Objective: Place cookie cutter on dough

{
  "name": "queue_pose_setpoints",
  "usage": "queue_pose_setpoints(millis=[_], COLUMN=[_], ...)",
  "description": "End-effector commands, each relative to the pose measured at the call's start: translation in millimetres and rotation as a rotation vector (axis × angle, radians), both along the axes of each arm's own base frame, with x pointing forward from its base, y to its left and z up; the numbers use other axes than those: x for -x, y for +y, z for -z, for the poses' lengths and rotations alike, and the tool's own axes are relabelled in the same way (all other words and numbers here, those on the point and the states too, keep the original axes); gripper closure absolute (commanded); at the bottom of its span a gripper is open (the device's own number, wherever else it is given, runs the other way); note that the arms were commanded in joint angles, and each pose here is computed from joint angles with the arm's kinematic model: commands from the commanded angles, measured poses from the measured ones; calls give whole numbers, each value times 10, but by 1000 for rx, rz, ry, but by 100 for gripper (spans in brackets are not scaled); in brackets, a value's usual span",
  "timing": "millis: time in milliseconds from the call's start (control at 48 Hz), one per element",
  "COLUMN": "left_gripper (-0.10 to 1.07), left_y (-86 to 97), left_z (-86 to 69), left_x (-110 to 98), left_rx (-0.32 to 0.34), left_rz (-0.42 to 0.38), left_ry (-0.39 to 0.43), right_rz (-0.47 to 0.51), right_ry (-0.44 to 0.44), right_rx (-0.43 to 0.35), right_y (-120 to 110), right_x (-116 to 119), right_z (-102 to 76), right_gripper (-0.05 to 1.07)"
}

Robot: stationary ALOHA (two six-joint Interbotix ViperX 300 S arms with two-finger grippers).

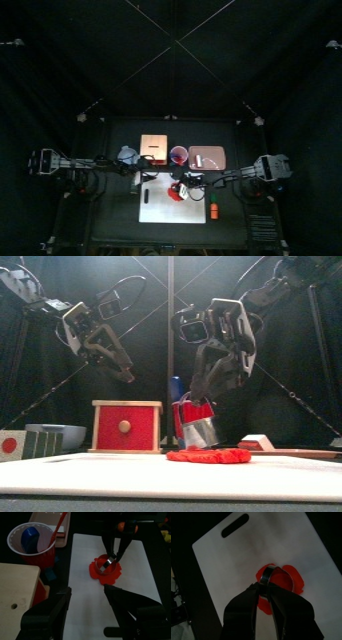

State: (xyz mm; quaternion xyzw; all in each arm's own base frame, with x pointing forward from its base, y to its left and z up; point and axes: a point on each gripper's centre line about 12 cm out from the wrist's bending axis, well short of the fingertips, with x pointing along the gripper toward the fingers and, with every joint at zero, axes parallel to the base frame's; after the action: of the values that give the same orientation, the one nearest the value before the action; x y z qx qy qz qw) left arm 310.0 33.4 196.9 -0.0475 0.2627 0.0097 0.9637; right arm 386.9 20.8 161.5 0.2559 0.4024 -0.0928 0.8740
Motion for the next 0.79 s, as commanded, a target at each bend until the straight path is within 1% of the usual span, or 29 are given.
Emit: queue_pose_setpoints(millis=[0, 229, 625, 771], left_gripper=[7, 7, 7, 7], left_y=[4, 2, 4, 6], left_z=[-44, -45, -40, -16], left_x=[-20, -20, -21, -36], left_rx=[1, 2, 1, 3], left_rz=[1, 2, 1, 1], left_ry=[-15, -16, -13, -6], right_rz=[-3, 2, 12, 15], right_ry=[-43, -40, -9, -7], right_rx=[-6, -20, -36, -36], right_y=[28, 49, 68, 56], right_x=[-56, -43, 30, 35], right_z=[-139, -131, -34, -33], right_gripper=[43, 43, 41, 37])
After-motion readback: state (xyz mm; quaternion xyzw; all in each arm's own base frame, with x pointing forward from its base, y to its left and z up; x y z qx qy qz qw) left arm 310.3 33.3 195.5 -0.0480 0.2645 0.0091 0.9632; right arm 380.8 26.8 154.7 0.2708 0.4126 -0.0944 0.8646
